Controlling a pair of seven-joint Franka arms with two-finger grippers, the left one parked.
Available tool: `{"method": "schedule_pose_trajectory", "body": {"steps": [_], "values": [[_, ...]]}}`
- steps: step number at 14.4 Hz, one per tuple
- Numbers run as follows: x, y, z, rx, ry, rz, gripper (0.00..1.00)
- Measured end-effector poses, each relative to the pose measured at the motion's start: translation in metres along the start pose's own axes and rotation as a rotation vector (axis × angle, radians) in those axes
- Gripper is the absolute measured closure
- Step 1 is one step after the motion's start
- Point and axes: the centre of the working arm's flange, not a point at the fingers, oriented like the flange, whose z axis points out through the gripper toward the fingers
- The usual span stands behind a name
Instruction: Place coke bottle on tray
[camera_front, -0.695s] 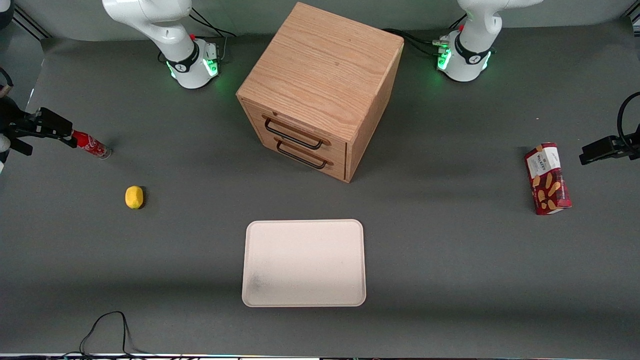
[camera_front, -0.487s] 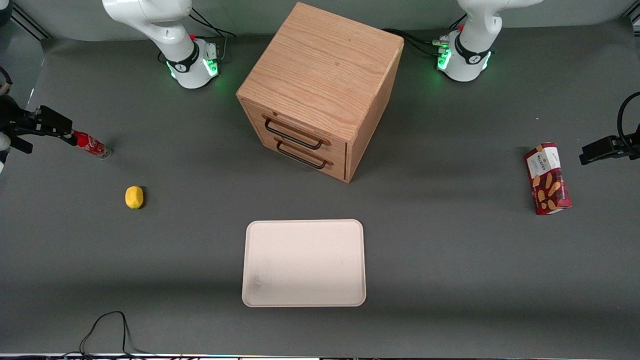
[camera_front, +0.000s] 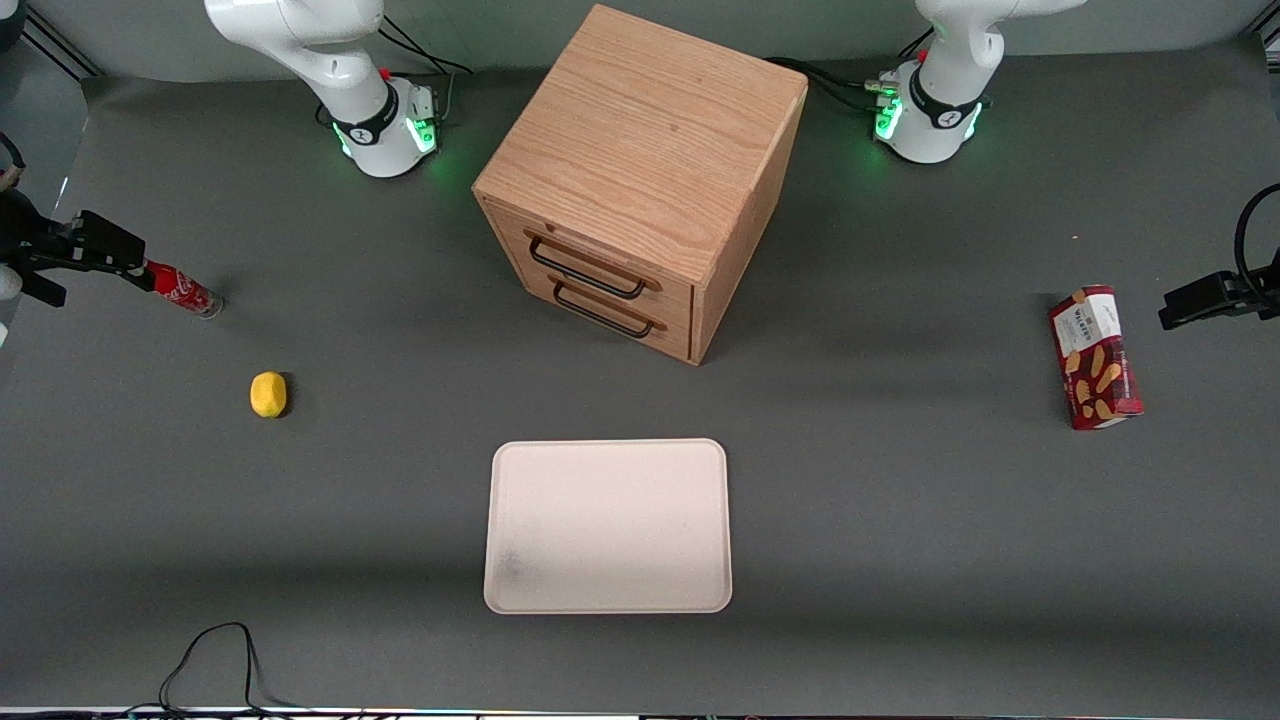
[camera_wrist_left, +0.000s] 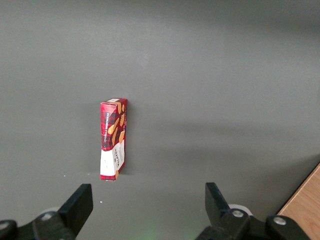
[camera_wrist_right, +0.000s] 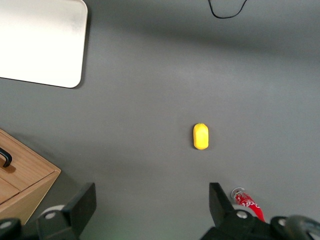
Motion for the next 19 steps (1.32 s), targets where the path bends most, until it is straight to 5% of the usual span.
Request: {"method": "schedule_pose_trajectory", "body": {"steps": [10,16,19], "values": [[-0.026,0.061,0.003,0.011,-0.063,0.075,0.0],[-0.091,0.133,-0.01,-0.018,-0.063,0.056,0.0],[-0.142,0.183,-0.012,0.01,-0.037,0.033,0.0]]}}
